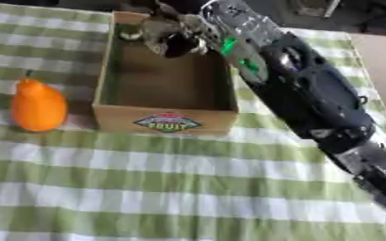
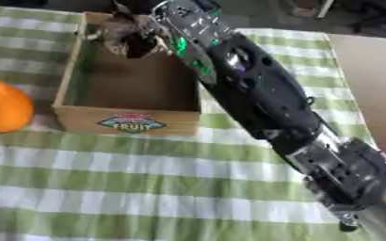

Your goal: Pick up objects on the table and place them in the box.

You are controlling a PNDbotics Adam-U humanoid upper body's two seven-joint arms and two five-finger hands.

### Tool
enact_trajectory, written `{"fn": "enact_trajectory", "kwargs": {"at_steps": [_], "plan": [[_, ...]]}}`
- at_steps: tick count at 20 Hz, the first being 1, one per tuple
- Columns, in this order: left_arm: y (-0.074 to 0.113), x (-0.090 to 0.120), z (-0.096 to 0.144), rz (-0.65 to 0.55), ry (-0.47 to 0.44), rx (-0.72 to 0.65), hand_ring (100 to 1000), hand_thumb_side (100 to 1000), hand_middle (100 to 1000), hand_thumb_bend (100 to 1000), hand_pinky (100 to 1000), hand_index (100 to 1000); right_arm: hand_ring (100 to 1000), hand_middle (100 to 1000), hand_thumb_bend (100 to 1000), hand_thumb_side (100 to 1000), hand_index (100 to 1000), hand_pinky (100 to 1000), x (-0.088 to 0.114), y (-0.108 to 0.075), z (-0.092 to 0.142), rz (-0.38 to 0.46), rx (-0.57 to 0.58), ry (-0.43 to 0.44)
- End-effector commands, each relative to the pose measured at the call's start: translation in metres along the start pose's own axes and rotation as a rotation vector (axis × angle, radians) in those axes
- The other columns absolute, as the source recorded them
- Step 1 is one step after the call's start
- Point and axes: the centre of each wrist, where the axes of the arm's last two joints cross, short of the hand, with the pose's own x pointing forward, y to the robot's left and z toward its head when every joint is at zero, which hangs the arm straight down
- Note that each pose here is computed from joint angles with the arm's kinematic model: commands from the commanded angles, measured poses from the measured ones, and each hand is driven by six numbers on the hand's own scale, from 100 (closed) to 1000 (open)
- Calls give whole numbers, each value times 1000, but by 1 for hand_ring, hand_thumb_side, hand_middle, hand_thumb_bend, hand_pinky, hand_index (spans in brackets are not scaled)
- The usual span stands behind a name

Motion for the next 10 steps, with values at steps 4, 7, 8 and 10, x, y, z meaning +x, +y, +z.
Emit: {"fn": "enact_trajectory", "kwargs": {"at_steps": [4, 7, 8, 10], "plan": [[2, 7, -7, 14, -31, 16, 805, 955, 747, 100, 733, 812, 763, 527, 100, 273, 642, 702, -8, 3, -2, -59, 36, -32], [2, 6, -7, 13, -30, 17, 805, 955, 747, 100, 733, 812, 793, 609, 100, 238, 738, 728, -9, 5, -2, -58, 69, -41], [2, 6, -7, 13, -29, 16, 805, 955, 746, 100, 733, 812, 807, 656, 100, 291, 777, 739, -10, 5, -2, -52, 76, -43], [2, 6, -6, 12, -27, 14, 805, 954, 747, 100, 732, 812, 838, 729, 100, 354, 858, 765, -11, 5, -2, -40, 92, -50]]}}
